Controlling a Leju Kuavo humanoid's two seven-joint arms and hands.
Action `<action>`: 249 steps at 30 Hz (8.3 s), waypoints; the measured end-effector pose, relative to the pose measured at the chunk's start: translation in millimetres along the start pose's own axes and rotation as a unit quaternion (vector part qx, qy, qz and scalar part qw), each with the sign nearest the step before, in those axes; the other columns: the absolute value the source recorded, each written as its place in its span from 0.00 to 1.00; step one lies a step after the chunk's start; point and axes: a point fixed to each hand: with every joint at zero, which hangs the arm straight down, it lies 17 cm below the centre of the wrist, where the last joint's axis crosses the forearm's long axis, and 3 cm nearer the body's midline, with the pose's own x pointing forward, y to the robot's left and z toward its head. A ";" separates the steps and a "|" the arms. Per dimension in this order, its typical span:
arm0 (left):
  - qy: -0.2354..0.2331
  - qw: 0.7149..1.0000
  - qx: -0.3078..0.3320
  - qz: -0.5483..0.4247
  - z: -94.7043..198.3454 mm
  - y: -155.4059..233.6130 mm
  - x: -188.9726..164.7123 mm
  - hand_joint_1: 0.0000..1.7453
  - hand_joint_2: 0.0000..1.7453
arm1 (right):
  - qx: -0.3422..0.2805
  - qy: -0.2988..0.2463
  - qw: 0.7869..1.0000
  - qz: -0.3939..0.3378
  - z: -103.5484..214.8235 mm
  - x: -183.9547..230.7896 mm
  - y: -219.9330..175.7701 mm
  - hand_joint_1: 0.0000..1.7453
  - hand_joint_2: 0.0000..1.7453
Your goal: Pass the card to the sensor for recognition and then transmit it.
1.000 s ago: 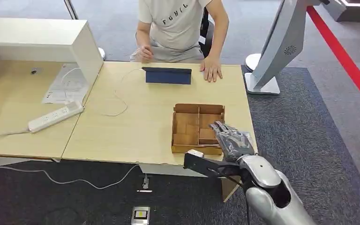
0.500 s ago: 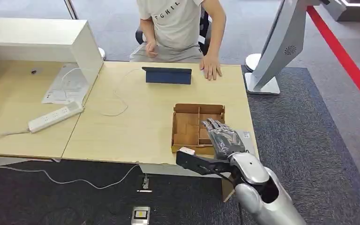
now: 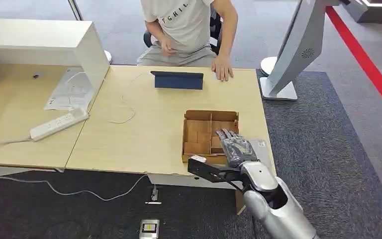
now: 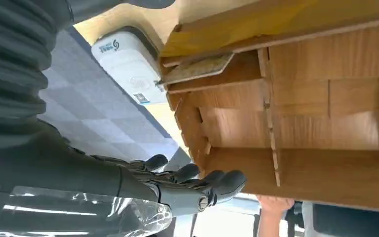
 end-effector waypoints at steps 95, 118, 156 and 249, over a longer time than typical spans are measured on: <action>-0.003 1.000 0.001 -0.016 -2.6 -13.7 11.8 0.00 0.00 | 0.033 0.009 0.999 0.000 -35.5 -43.7 20.8 1.00 1.00; -0.011 1.000 0.003 -0.016 -2.6 -14.5 12.9 0.00 0.00 | -0.050 -0.027 0.998 -0.028 -40.9 -34.0 -34.6 1.00 1.00; -0.013 0.997 -0.027 -0.073 -1.5 -24.0 27.1 0.00 0.00 | -0.203 0.008 0.979 -0.010 -67.8 -67.7 -268.9 1.00 1.00; 0.067 0.997 -0.011 0.046 1.7 -31.9 -36.9 0.00 0.00 | 0.197 0.440 0.775 -0.409 286.4 -329.6 415.6 0.00 0.00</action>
